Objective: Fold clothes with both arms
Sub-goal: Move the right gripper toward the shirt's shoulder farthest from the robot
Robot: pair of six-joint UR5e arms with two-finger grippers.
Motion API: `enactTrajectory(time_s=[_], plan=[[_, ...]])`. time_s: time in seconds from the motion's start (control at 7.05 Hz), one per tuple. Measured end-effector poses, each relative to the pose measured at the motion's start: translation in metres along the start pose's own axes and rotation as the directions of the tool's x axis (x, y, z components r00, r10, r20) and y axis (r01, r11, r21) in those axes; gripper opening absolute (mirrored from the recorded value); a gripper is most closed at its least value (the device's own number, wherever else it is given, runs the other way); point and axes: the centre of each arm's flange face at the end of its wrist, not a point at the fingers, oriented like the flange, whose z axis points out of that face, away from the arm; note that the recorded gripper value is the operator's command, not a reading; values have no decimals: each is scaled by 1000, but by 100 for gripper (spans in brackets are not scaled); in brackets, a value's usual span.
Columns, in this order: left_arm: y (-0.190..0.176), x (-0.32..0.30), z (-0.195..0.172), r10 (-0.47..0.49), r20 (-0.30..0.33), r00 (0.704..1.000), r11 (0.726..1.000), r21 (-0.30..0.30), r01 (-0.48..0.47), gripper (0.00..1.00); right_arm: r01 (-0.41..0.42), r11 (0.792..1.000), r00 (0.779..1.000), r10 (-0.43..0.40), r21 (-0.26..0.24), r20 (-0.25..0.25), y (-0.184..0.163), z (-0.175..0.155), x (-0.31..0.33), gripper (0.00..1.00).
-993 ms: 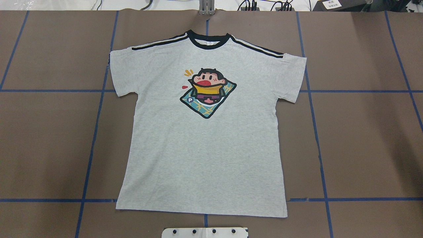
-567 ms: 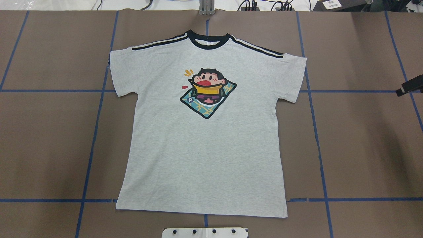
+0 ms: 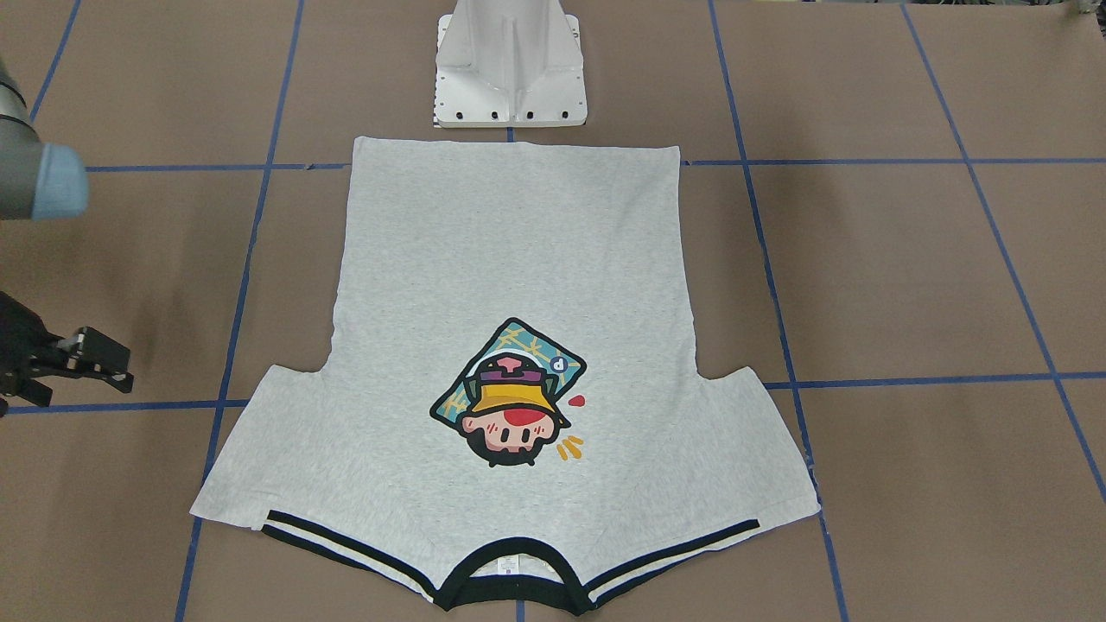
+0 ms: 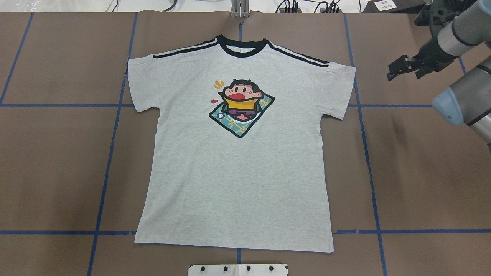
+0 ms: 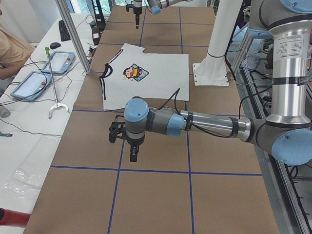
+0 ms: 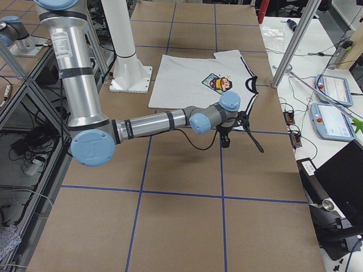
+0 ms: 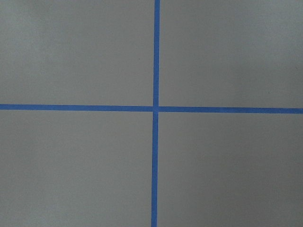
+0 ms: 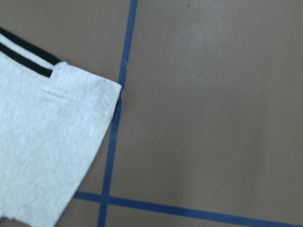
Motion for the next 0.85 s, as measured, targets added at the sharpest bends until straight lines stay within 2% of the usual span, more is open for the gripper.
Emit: enactTrajectory(time_s=[0.14, 0.28, 0.43, 0.57, 0.85], plan=[[-1, 4, -1, 14, -22, 1000, 1000, 10, -14, 100, -61, 994, 998, 62, 89, -8, -8, 22, -32, 99], [-1, 5, -2, 22, -33, 999, 1000, 15, -21, 100, -131, 975, 991, 127, 181, 36, -13, 49, -43, 99], [-1, 7, -3, 29, -38, 999, 999, 21, -29, 100, -198, 953, 979, 182, 231, 89, -17, 73, -44, 97], [-1, 8, -4, 41, -46, 998, 999, 30, -40, 100, -258, 932, 965, 235, 256, 115, -21, 90, -46, 93], [1, 9, -3, 61, -62, 996, 997, 45, -58, 100, -314, 905, 949, 295, 287, 110, -30, 110, -50, 87]])
